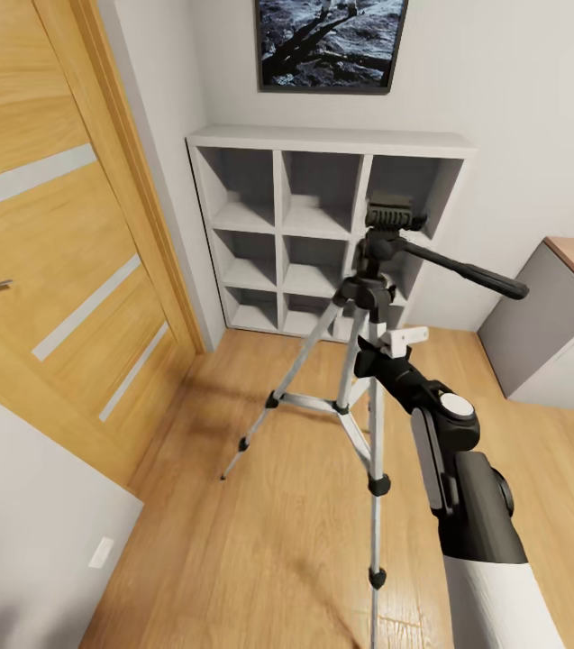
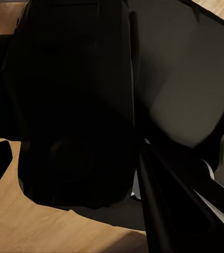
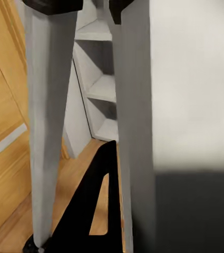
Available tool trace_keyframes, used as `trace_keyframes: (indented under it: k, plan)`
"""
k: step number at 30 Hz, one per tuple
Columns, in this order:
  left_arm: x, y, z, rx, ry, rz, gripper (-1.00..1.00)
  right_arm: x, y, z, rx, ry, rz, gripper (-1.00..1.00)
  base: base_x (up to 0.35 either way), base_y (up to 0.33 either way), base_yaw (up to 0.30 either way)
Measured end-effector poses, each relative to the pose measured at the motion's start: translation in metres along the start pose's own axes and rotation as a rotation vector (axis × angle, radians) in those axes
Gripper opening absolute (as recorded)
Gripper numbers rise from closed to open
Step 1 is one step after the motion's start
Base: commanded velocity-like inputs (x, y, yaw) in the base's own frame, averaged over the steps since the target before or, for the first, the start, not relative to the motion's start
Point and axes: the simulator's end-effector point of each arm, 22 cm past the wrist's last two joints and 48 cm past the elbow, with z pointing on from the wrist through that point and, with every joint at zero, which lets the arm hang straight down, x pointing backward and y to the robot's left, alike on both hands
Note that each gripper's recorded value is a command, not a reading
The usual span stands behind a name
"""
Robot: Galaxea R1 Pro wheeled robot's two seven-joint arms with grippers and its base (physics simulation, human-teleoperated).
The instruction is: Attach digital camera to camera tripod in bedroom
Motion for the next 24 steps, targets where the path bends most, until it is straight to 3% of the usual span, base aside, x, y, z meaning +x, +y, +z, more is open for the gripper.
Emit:
trace_keyframes:
  k: [14, 24]
  plan:
    - [0.000, 0.000, 0.000, 0.000, -0.001, 0.000, -1.00, -0.010, -0.005, -0.002, 0.000, -0.041, -0.018, -1.00, 0.000, 0.000, 0.000]
    - [0.000, 0.000, 0.000, 0.000, 0.000, 0.000, -1.00, -0.033, -0.009, -0.005, 0.013, -0.150, -0.061, -1.00, 0.000, 0.000, 0.000]
